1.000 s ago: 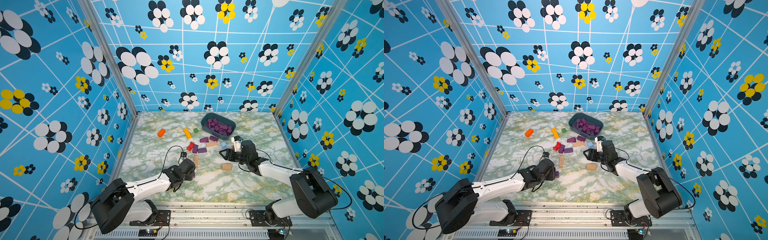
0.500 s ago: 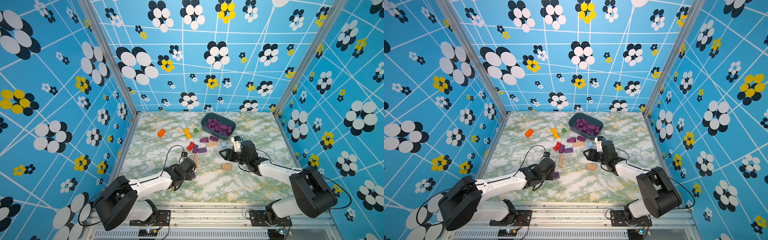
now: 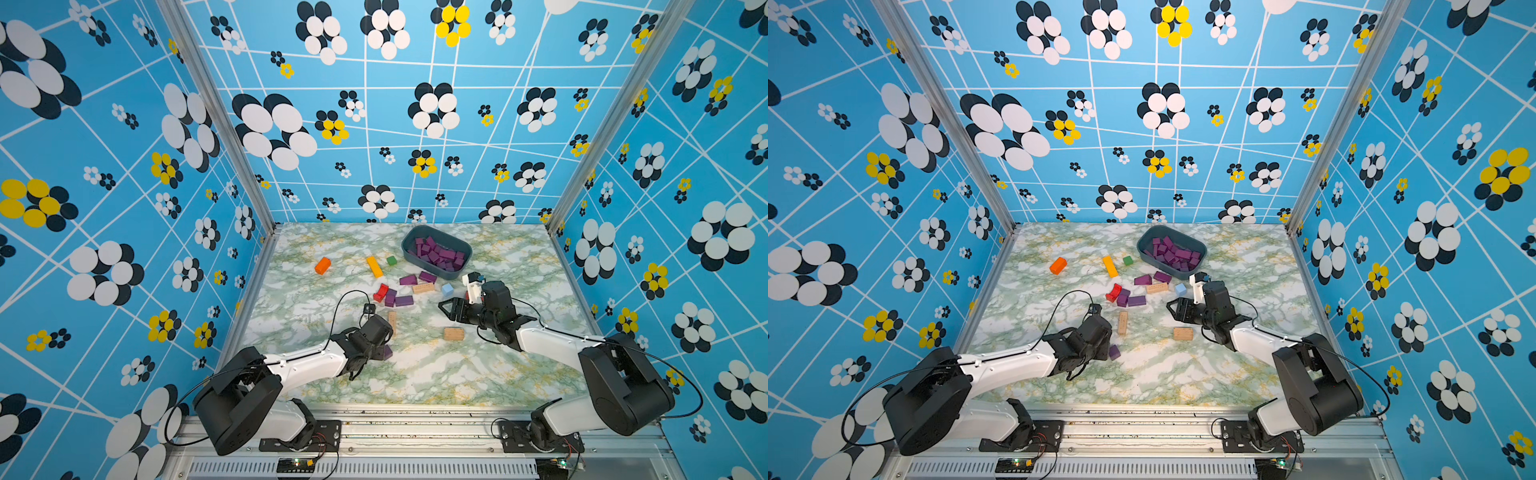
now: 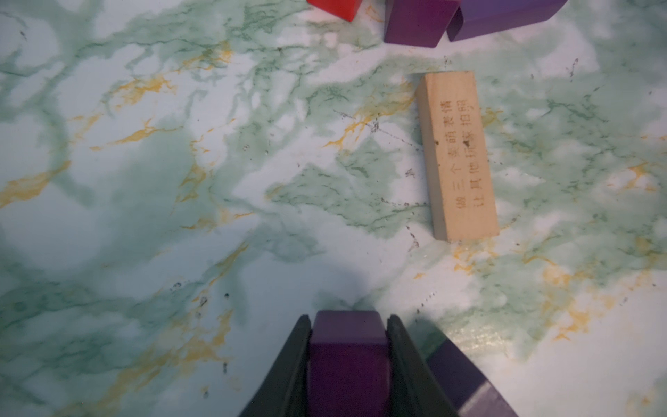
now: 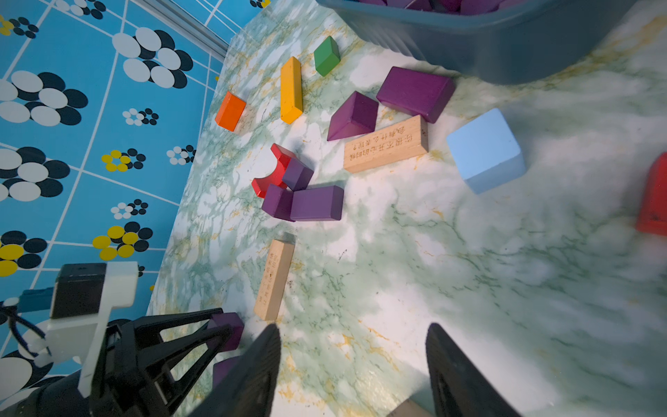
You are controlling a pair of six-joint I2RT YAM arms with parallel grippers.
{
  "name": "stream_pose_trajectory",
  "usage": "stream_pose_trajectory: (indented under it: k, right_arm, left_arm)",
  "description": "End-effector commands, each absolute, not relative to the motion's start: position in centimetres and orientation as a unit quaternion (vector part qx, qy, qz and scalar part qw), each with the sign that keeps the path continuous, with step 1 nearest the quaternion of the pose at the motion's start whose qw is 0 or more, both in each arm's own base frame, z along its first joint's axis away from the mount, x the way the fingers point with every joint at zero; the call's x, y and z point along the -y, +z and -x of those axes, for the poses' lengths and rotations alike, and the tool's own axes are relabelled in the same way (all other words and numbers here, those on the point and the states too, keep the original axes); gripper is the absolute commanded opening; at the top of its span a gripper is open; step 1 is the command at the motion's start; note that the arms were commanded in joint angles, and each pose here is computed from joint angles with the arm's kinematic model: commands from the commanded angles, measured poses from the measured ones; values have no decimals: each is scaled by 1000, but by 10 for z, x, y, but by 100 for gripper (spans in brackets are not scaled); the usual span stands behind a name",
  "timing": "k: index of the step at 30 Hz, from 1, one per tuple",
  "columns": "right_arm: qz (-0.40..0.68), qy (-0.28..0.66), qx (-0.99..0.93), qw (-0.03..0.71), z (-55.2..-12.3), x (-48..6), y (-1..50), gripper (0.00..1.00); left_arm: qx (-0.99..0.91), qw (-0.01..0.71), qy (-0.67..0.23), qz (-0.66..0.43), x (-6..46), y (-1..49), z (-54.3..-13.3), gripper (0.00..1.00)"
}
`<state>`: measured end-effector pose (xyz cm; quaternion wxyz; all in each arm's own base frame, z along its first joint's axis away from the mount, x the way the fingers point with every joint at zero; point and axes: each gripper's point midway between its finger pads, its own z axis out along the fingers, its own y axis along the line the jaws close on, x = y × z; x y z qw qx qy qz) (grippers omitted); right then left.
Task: Pick purple bricks into the storage bin
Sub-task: Pick up the building block from the center of the board, then place the building block in the storage box.
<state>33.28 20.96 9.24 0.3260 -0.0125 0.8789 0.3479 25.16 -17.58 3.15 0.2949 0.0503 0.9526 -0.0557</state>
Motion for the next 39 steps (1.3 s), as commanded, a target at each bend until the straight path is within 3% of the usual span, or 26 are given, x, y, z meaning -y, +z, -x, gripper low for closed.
stream_pose_trajectory:
  k: [1, 20, 39]
  right_arm:
    - [9, 337, -885, 323, -333, -208, 87, 66]
    - [-16, 302, -903, 306, -336, -192, 74, 66]
    - [-46, 296, -908, 294, -340, -178, 64, 65]
  left_arm:
    - [-948, 308, -56, -56, 180, 37, -266, 29]
    - [-941, 327, -56, -69, 186, 58, -340, 27]
    - [-872, 448, -142, -134, 305, 154, -472, 26]
